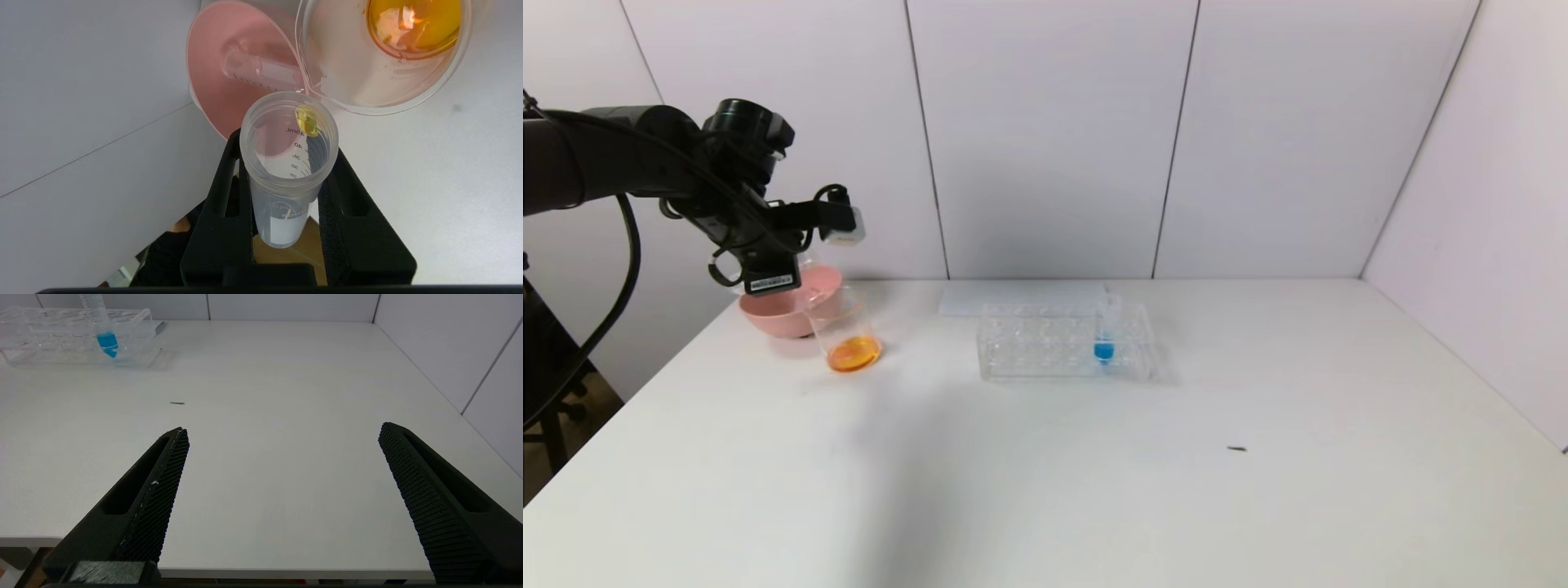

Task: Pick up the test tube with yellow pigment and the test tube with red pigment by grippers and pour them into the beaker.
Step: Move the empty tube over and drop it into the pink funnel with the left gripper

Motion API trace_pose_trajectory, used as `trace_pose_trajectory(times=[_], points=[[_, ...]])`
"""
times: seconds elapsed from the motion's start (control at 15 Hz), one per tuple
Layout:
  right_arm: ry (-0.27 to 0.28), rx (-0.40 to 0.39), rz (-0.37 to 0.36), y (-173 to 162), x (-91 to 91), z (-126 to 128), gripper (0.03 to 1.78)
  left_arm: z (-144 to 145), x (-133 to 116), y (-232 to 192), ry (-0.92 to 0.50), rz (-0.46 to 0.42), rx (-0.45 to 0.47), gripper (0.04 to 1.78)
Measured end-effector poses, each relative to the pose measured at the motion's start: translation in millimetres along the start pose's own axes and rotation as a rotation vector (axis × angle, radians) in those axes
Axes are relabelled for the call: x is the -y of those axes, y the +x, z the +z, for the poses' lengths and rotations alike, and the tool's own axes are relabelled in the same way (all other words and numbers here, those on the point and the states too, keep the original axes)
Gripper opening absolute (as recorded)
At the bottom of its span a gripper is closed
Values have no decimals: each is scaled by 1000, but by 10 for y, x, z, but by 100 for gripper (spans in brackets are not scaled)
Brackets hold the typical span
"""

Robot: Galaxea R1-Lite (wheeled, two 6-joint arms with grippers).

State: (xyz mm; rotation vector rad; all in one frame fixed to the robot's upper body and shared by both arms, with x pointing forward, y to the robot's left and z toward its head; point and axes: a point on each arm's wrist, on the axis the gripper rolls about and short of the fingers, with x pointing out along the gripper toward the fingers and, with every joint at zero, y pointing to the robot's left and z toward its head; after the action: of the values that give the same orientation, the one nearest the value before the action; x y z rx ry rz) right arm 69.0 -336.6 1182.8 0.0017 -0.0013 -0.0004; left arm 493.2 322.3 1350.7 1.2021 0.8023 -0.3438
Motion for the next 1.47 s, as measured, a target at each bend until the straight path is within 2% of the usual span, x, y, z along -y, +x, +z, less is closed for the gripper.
trace_pose_trajectory(times=[0.53, 0.87, 1.47], points=[[0, 0, 0, 0, 0, 0, 170, 5, -46, -186, -213, -49, 196, 47], [0, 0, 0, 0, 0, 1, 170, -85, -122, -292, -436, -129, 356, 47], [0, 0, 0, 0, 0, 0, 170, -363, -261, -398, -711, -184, 502, 47]])
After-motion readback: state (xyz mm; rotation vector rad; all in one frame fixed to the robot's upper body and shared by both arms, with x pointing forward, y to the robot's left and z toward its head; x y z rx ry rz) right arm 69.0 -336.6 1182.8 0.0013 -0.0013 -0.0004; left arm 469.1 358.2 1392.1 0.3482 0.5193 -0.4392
